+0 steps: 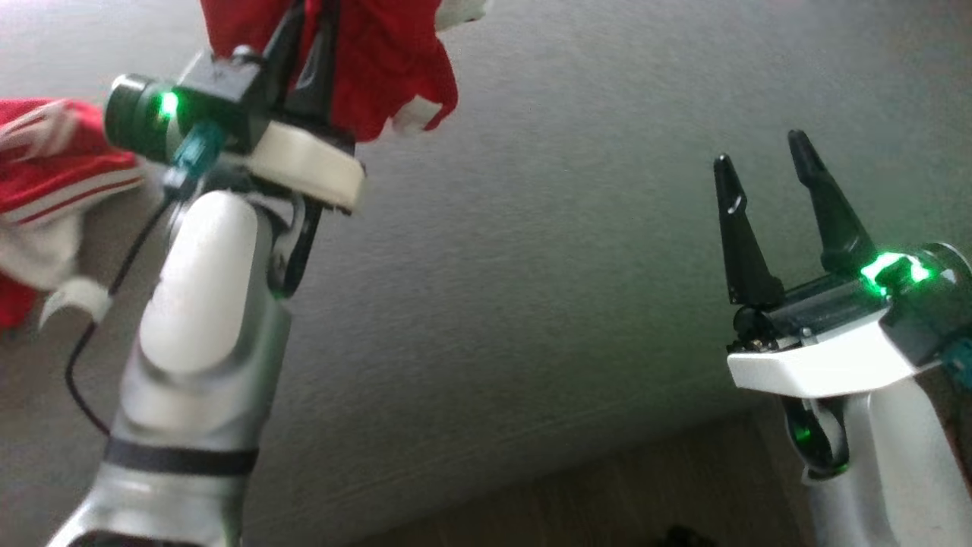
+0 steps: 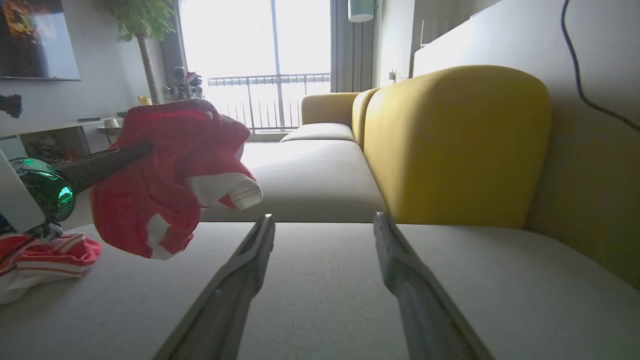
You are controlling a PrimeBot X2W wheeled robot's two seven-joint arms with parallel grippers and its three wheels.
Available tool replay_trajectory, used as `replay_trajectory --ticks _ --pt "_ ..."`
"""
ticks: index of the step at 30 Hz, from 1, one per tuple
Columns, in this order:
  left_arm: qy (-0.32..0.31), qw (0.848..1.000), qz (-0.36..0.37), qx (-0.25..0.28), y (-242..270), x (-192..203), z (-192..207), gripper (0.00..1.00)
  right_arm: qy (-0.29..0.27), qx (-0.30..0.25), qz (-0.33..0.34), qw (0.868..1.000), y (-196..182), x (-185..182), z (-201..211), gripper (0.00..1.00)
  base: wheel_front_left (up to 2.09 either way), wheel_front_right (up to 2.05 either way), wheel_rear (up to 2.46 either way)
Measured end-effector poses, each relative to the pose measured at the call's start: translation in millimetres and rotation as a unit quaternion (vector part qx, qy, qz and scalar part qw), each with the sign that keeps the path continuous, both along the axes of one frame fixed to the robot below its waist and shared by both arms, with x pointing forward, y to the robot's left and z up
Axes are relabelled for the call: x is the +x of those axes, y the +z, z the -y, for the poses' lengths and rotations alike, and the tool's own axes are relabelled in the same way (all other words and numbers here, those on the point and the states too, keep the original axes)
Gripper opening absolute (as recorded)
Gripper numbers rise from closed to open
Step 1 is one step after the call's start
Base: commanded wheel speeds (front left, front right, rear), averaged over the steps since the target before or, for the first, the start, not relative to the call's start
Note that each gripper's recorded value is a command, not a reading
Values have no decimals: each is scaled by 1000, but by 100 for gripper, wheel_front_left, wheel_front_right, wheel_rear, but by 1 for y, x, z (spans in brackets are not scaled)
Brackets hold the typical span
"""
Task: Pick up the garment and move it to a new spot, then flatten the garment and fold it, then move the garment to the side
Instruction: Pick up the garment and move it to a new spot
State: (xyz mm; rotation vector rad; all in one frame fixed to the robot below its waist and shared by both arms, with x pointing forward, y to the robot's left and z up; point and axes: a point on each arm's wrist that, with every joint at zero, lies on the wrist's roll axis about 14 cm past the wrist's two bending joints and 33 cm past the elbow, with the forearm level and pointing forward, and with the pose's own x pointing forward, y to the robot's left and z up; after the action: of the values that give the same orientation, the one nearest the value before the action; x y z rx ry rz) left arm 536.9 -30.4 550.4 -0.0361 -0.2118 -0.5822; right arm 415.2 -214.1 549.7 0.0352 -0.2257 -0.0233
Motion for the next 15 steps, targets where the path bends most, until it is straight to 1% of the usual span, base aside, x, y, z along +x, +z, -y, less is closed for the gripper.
replay_trajectory --ticks 4,7,11,15 --pt "-39 999 -25 1 -18 14 38 0 -35 -4 -8 999 -3 -5 24 100 0 0 0" --pt "-63 996 -70 1 -47 21 61 0 -54 -5 -20 998 -10 -6 37 100 0 0 0" --pt "-78 986 -144 18 -99 23 80 0 -69 -7 -36 997 -20 -5 47 100 0 0 0" --pt "-86 979 -181 29 -128 23 94 0 -77 -13 -38 996 -21 -1 54 100 0 0 0"
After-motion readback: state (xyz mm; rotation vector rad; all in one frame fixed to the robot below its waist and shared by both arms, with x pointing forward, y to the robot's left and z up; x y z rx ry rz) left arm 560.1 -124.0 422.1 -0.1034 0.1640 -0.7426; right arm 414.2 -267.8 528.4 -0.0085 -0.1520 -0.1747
